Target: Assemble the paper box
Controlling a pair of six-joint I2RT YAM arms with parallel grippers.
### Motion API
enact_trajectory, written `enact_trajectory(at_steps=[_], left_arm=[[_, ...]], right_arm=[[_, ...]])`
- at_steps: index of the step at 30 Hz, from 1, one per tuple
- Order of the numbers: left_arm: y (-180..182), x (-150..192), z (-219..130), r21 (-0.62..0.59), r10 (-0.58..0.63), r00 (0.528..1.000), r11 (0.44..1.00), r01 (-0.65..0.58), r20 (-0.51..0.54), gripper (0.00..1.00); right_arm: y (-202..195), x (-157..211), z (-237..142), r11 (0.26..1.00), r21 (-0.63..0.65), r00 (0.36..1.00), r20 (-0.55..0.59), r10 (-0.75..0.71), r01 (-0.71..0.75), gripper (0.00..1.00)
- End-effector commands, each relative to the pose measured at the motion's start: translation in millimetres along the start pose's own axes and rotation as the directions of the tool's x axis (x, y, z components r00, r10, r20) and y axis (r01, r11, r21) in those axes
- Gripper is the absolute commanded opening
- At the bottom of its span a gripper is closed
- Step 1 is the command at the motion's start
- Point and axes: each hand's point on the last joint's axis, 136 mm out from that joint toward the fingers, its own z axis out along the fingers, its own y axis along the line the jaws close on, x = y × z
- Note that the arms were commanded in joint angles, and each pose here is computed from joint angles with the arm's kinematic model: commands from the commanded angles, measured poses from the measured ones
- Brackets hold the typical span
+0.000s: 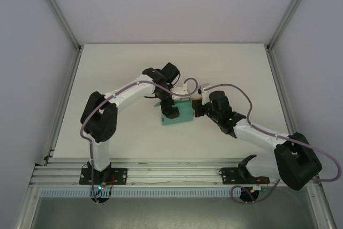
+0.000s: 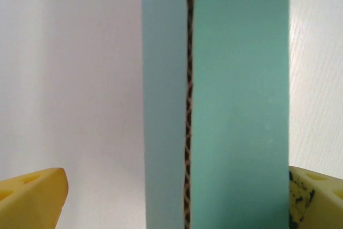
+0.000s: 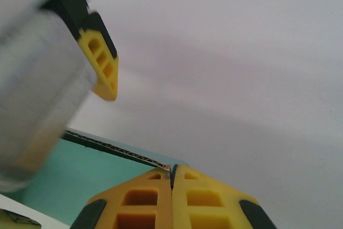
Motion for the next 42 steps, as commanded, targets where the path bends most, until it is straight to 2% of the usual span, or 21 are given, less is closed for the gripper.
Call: enact_trajectory(at_steps=[1, 5, 8, 11, 14, 16, 18, 21, 22, 25, 26, 31, 36, 42], left_arm=[[1, -12, -23, -0.062, -0.01, 0.997, 0.998, 0.015, 0.072, 1.0], [1, -9, -33, -0.105, -0.028, 0.995, 0.994, 0.038, 0.095, 1.0], [11, -2, -41, -0.187, -0.098, 0.99, 0.976, 0.116, 0.102, 1.0], [23, 6, -56, -0.286, -0.207, 0.969, 0.928, 0.238, 0.136, 1.0], [23, 18, -70, -0.335, -0.287, 0.939, 0.88, 0.336, 0.19, 1.0], [23, 29, -77, -0.36, -0.36, 0.906, 0.834, 0.419, 0.222, 0.95], [17, 41, -79, -0.36, -0.417, 0.876, 0.8, 0.481, 0.244, 0.87], [7, 50, -79, -0.325, -0.47, 0.831, 0.768, 0.551, 0.298, 0.85], [4, 51, -79, -0.31, -0.475, 0.822, 0.767, 0.562, 0.316, 0.84], [-7, 53, -70, -0.266, -0.447, 0.833, 0.802, 0.535, 0.327, 0.84], [-5, 54, -68, -0.274, -0.443, 0.832, 0.799, 0.536, 0.334, 0.83], [1, 58, -58, -0.275, -0.471, 0.833, 0.792, 0.544, 0.291, 0.63], [7, 52, -56, -0.255, -0.487, 0.819, 0.787, 0.562, 0.302, 0.36], [7, 46, -53, -0.229, -0.485, 0.817, 0.796, 0.56, 0.313, 0.31]], right_arm=[[-1, 21, 0, 1.0, 0.016, 0.998, -0.056, -0.024, 0.025, 0.0], [-5, 24, 0, 0.999, 0.042, 0.998, -0.062, -0.033, 0.036, 0.0], [-3, 25, 0, 0.998, 0.049, 0.997, -0.062, -0.045, 0.048, 0.0], [-1, 25, -1, 0.994, 0.075, 0.995, -0.06, -0.076, 0.081, 0.0], [2, 25, -2, 0.987, 0.106, 0.991, -0.068, -0.114, 0.12, 0.0], [1, 25, -2, 0.983, 0.133, 0.99, -0.076, -0.115, 0.125, 0.0], [-1, 25, -3, 0.976, 0.171, 0.989, -0.082, -0.124, 0.136, 0.0], [-1, 27, -2, 0.97, 0.195, 0.987, -0.089, -0.132, 0.147, 0.0], [-1, 28, -1, 0.97, 0.196, 0.987, -0.096, -0.128, 0.144, 0.0], [2, 29, 0, 0.969, 0.194, 0.985, -0.105, -0.138, 0.156, 0.0], [1, 28, 0, 0.967, 0.197, 0.984, -0.105, -0.141, 0.16, 0.0], [3, 26, -2, 0.968, 0.194, 0.985, -0.098, -0.14, 0.157, 0.0], [5, 27, -1, 0.969, 0.187, 0.984, -0.108, -0.142, 0.16, 0.0], [3, 29, 0, 0.965, 0.203, 0.981, -0.128, -0.144, 0.168, 0.0]])
